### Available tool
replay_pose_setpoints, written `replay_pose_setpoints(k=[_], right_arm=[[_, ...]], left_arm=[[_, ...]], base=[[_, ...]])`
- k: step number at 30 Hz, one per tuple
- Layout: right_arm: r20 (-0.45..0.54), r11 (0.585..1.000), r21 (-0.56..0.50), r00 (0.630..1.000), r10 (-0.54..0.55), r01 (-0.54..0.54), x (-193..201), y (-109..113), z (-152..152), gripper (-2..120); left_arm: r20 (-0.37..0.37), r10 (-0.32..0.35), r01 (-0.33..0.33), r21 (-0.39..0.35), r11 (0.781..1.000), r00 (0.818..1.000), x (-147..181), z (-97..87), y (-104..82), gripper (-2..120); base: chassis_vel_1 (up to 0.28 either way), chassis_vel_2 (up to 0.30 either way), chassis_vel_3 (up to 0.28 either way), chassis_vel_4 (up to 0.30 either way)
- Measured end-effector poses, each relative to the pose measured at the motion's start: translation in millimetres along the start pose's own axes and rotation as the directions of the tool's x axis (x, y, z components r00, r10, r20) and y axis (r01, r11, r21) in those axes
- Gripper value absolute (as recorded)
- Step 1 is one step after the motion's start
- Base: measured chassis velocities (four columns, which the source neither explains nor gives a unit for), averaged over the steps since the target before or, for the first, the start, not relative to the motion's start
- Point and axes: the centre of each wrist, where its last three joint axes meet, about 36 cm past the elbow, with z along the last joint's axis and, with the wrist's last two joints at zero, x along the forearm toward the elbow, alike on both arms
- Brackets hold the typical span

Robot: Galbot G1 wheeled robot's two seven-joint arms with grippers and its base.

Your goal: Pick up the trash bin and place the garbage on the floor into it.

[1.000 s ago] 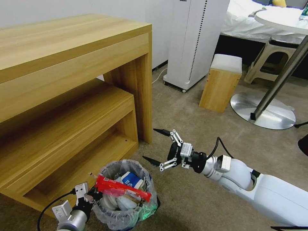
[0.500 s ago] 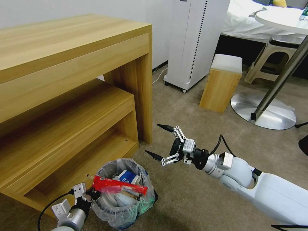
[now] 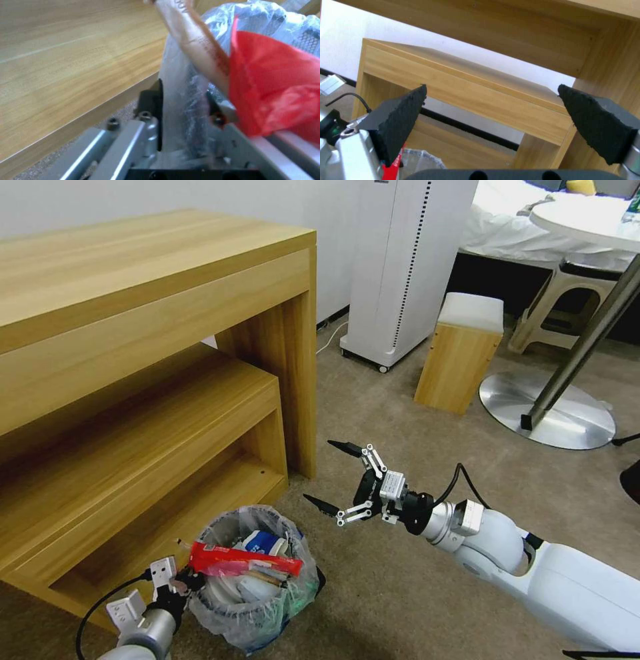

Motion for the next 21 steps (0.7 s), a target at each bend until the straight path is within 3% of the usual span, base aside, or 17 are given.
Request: replay_pose_setpoints(k=[9, 11, 13, 19, 21], right_arm=[[0.009, 1.000, 0.000, 1.000, 0.003, -0.003, -2.0, 0.6, 0.5, 100], [0.010, 1.000, -0.003, 1.000, 0.002, -0.002, -2.3, 2.7, 1.5, 100], [0.011, 1.000, -0.004, 1.000, 0.002, -0.002, -2.4, 3.0, 1.6, 100], [0.015, 1.000, -0.004, 1.000, 0.002, -0.002, -1.8, 5.8, 3.0, 100], [0.015, 1.000, -0.004, 1.000, 0.003, -0.003, -1.7, 6.2, 3.2, 100]], left_arm=[[0.034, -0.006, 0.007, -0.031, 0.999, 0.999, 7.8, -8.9, 0.2, 56], [0.045, -0.004, 0.005, -0.037, 0.999, 0.999, 11.0, -11.1, -1.3, 67], [0.046, -0.003, 0.005, -0.037, 0.999, 0.999, 11.4, -11.4, -1.5, 70], [0.059, -0.001, 0.003, -0.045, 0.999, 0.998, 17.3, -14.6, -3.6, 94], [0.062, -0.002, 0.005, -0.048, 0.999, 0.998, 17.8, -14.9, -3.4, 96]], base=[[0.000, 0.000, 0.000, 0.000], [0.000, 0.000, 0.000, 0.000], [0.000, 0.000, 0.000, 0.000], [0.000, 0.000, 0.000, 0.000], [0.000, 0.000, 0.000, 0.000]])
